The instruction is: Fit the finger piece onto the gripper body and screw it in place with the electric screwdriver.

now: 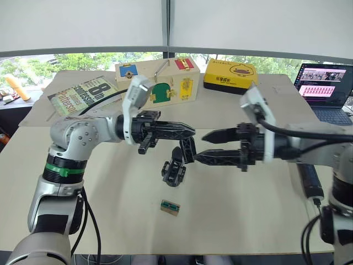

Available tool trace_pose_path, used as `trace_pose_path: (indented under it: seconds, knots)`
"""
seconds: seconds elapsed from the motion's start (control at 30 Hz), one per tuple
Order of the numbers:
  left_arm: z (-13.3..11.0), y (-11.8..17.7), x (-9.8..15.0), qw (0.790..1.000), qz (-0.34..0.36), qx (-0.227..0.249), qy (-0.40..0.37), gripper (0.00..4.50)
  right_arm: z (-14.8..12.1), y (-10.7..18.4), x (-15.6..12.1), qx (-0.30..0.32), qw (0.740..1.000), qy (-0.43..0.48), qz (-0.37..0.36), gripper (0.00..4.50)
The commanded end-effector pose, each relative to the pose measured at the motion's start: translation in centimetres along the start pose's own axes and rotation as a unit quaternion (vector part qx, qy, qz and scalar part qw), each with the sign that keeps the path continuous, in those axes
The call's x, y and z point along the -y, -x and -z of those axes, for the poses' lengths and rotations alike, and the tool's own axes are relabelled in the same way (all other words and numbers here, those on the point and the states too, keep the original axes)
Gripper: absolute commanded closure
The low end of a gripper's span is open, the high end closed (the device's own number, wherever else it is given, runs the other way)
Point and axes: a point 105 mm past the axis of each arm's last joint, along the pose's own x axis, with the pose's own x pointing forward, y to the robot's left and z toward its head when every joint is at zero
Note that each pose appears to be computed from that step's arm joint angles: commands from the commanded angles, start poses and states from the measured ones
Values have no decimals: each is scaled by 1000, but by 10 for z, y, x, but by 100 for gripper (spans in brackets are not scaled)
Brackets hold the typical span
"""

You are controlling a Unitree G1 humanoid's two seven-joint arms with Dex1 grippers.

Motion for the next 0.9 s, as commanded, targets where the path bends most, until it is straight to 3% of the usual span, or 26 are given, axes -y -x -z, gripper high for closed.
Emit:
trace_pose_path:
  seconds: [0.03, 0.5, 0.53, 0.87, 0.9]
  knots:
    - [-9, 1, 1, 999, 2, -8, -32, 450, -3, -2, -13, -10, 1000, -1, -30, 2]
    - [-2, 4, -1, 999, -6, -27, -23, 450, -6, -13, -15, -10, 999, -27, -31, 2]
    - [-2, 4, -1, 999, -7, -27, -24, 450, -6, -14, -15, -9, 999, -28, -31, 53]
    - [2, 3, -1, 999, -6, -29, -20, 450, -9, -22, -16, 0, 999, -27, -30, 393]
    - [2, 2, -1, 999, -7, -29, -23, 450, -9, -22, -16, 1, 999, -27, -30, 408]
